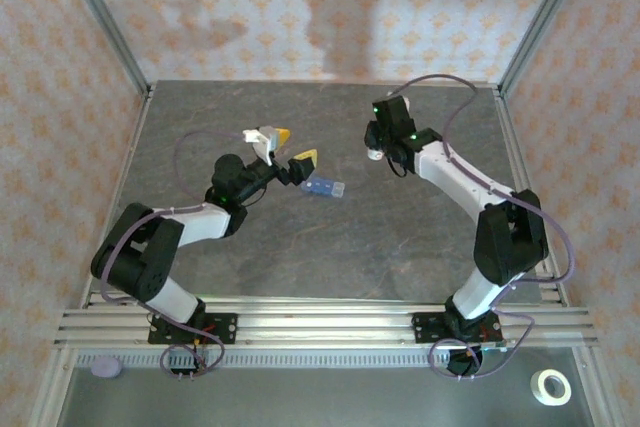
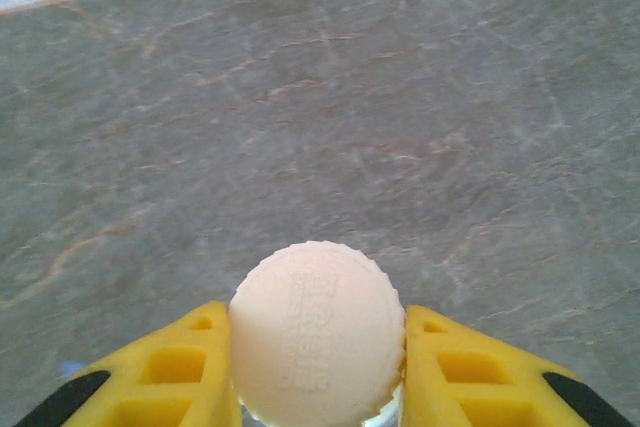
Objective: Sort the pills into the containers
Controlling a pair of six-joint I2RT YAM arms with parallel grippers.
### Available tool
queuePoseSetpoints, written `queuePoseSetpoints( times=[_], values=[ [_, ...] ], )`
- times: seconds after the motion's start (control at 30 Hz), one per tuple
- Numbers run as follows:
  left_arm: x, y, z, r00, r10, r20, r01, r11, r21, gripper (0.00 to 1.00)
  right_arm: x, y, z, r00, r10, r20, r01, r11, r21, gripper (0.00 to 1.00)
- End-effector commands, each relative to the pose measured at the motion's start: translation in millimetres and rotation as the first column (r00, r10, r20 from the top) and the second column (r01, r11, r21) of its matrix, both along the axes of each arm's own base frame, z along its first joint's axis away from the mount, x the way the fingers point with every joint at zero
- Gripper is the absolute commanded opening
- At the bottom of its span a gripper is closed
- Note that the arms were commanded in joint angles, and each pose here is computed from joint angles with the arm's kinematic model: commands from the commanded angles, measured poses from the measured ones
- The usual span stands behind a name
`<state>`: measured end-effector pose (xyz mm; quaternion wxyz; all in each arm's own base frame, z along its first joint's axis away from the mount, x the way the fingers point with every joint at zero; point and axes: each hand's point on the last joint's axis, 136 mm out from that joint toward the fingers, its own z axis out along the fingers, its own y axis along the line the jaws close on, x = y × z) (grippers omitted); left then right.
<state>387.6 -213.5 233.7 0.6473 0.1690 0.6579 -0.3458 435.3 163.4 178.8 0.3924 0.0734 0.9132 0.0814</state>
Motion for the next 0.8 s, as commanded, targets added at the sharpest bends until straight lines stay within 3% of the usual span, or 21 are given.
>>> queuePoseSetpoints(
  times=[0.0, 0.2, 0.47, 0.57, 0.77],
  values=[
    [12.5, 16.2, 14.3, 0.995, 0.094, -0.013, -0.094, 0.996, 0.008, 1.0, 14.2, -23.2, 17.8, 0.985, -0.081, 0.15, 0.089, 0.995, -0.043, 0.34],
    [24.8, 18.2, 14.5, 0.977, 0.129, -0.169, -0.113, 0.989, 0.1, 1.0, 14.6, -38.1, -4.0, 0.964, -0.148, 0.221, 0.163, 0.985, -0.049, 0.32],
    [24.5, 31.1, 26.8, 0.973, 0.197, -0.119, -0.19, 0.979, 0.069, 1.0, 6.5, -46.2, -42.2, 0.953, -0.237, 0.19, 0.239, 0.971, 0.011, 0.32],
    [23.9, 38.3, 30.1, 0.967, 0.233, -0.107, -0.229, 0.972, 0.042, 1.0, 1.4, -48.2, -51.9, 0.952, -0.254, 0.169, 0.253, 0.967, 0.025, 0.37],
    [29.5, 30.8, 17.7, 0.952, 0.209, -0.226, -0.192, 0.977, 0.095, 1.0, -5.1, -46.3, -69.1, 0.961, -0.249, 0.121, 0.247, 0.968, 0.033, 0.47]
  ],
)
